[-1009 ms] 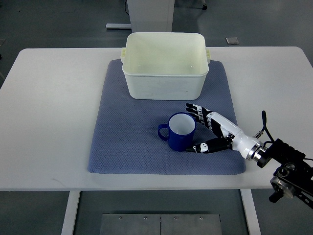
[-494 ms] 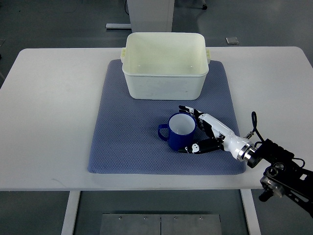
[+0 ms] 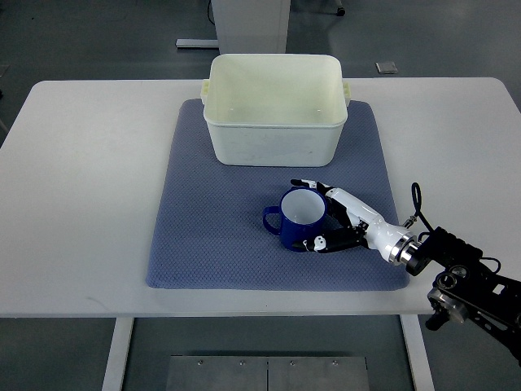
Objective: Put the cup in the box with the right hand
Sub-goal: 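Wrap the right hand fingers around the blue mug's body, then lift the blue mug with the right hand toward the cream box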
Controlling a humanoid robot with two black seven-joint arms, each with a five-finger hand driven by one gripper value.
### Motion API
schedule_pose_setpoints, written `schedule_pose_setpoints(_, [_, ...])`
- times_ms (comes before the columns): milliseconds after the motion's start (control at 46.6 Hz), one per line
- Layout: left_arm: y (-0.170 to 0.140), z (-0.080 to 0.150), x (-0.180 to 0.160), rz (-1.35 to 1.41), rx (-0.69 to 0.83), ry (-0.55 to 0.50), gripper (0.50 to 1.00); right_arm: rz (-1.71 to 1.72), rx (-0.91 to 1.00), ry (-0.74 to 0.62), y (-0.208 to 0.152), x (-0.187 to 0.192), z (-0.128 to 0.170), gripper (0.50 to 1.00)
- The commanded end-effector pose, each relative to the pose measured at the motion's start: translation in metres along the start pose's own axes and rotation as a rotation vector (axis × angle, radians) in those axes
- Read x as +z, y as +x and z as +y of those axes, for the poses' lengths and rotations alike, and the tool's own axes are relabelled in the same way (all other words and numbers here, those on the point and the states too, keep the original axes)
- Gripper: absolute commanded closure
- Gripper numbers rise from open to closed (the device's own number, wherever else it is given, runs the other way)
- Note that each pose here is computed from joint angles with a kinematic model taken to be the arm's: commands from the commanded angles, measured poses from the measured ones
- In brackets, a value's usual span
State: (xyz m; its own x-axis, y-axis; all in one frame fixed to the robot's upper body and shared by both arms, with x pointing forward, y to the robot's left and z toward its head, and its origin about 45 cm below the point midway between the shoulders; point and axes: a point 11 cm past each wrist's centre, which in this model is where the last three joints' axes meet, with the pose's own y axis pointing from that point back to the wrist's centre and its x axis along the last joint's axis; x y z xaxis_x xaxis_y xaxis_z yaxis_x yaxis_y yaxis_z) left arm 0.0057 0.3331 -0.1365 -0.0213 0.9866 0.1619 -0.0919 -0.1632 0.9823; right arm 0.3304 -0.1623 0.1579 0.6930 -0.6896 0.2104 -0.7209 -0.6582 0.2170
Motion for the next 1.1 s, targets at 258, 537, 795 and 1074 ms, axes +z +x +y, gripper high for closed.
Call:
schedule_pose_setpoints(258, [0.000,0.000,0.000,0.000,0.000,0.001,0.500,0.004,-0.005,-0.023,0.000,0.000,-0.003,0.785])
schedule_pose_setpoints(537, [0.000,0.000,0.000,0.000,0.000,0.001,0.500,0.014,-0.008,-0.014,0.002,-0.006,-0.006,1.000])
schedule_pose_setpoints(795, [0.000,0.000,0.000,0.000,0.000,0.000,0.500,0.017,0.000,-0.017,0.007,-0.006,-0.004,1.000])
schedule_pose_setpoints(1074, [0.000,0.000,0.000,0.000,0.000,0.000,0.500,0.014,0.019,-0.020,0.019,-0.007,0.006,1.000])
